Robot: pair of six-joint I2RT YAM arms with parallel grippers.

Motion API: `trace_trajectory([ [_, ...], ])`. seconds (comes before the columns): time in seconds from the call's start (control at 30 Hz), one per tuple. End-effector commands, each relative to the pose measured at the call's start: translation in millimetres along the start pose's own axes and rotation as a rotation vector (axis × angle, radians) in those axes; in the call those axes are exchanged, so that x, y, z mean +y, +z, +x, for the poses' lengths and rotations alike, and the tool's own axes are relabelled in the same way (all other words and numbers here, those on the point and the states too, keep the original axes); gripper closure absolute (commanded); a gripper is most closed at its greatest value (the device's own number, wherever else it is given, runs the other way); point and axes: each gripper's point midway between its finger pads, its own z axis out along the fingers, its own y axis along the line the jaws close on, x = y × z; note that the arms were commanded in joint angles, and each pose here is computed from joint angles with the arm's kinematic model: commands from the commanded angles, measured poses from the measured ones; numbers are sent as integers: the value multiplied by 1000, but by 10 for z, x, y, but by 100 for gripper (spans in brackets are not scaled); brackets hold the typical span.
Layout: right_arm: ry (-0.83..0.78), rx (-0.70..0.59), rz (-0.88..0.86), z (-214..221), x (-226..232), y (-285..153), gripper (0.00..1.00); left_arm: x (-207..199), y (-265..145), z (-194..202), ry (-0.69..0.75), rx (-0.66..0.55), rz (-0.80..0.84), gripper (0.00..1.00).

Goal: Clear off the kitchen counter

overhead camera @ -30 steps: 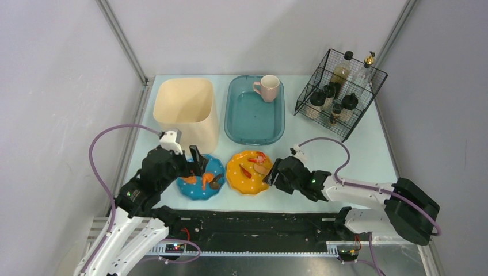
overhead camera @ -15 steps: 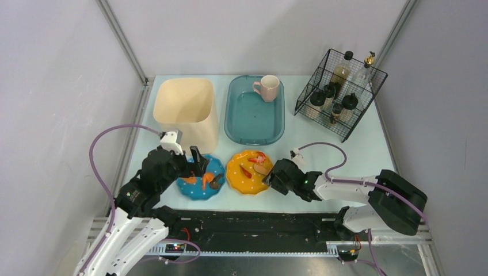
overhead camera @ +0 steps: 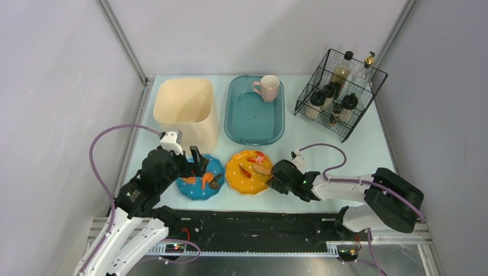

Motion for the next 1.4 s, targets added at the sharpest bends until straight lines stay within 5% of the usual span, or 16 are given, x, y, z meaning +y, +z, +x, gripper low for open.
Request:
trace_trajectory([
  [0.0,-44,-29,88,-12,-249,60,91,2,19,-30,-2,-22,-5,0],
  [0.07,-50,-34,92,-30,-259,60,100,3,17,-28,-2,-22,-5,0],
  [0.83,-165,-50,-124,-324,44,-488,100,6,11,-34,-5,-28,-7,0],
  [1.37,-210,12,-319,-357,463,-1034,100,-68,-256,-213,-19,-156,63,0],
])
